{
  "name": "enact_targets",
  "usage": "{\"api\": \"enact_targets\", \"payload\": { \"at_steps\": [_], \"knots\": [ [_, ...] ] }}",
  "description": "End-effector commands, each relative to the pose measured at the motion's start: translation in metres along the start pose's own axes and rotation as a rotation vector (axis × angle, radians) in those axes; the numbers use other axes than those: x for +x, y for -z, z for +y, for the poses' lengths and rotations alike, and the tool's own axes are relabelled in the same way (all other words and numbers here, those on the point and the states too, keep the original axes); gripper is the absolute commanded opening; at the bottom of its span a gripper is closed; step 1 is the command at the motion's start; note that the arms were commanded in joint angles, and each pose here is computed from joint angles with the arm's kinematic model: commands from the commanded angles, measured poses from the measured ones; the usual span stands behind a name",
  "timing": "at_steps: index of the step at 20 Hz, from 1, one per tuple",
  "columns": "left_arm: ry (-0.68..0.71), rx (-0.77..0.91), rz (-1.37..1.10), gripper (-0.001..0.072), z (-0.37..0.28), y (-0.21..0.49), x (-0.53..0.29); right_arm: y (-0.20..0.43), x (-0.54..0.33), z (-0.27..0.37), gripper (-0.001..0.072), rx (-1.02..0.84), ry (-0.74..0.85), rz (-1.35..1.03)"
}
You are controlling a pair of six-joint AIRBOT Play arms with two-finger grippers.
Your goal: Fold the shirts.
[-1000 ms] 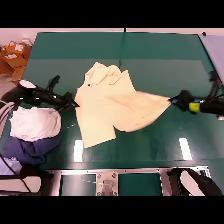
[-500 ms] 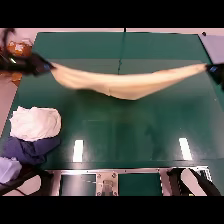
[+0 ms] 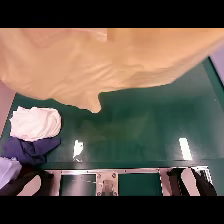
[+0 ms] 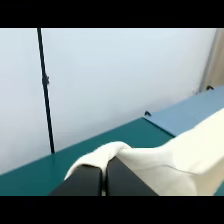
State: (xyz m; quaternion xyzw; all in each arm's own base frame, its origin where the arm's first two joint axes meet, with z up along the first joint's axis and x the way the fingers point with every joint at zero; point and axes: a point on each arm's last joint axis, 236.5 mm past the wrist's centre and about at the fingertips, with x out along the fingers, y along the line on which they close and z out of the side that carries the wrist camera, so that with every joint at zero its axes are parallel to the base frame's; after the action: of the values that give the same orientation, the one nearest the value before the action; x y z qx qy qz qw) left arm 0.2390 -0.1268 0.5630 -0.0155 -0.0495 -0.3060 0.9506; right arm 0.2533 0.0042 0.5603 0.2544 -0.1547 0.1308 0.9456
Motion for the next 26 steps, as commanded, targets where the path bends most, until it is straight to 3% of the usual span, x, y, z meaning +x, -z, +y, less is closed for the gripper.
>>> {"api": "enact_targets", "payload": {
  "at_steps": [1,3,7,12,18,22,26],
  "knots": [
    [-0.096,0.103,-0.116,0.0018,-0.013,-0.036,-0.033,-0.026,-0.023,0.026,0.0011,-0.183,0.077,-0.102],
    [-0.142,0.106,-0.063,0.0018,0.004,-0.023,-0.028,-0.016,-0.021,0.012,0.0012,-0.189,0.112,-0.060],
    [-0.081,-0.112,0.142,0.0018,0.069,0.081,0.039,0.041,-0.003,-0.076,0.0011,-0.017,0.179,0.089],
    [0.001,-0.382,0.430,0.0019,0.134,0.287,0.150,0.238,0.035,-0.227,0.0011,0.178,0.316,0.491],
    [-0.074,-0.625,0.661,0.0019,0.171,0.503,0.226,0.418,0.028,-0.368,0.0012,0.442,0.553,0.758],
    [-0.138,-0.704,0.666,0.0019,0.189,0.555,0.236,0.480,0.023,-0.408,0.0012,0.517,0.600,0.837],
    [-0.160,-0.689,0.676,0.0021,0.196,0.574,0.237,0.489,0.037,-0.416,0.0020,0.552,0.583,0.823]
  ]
}}
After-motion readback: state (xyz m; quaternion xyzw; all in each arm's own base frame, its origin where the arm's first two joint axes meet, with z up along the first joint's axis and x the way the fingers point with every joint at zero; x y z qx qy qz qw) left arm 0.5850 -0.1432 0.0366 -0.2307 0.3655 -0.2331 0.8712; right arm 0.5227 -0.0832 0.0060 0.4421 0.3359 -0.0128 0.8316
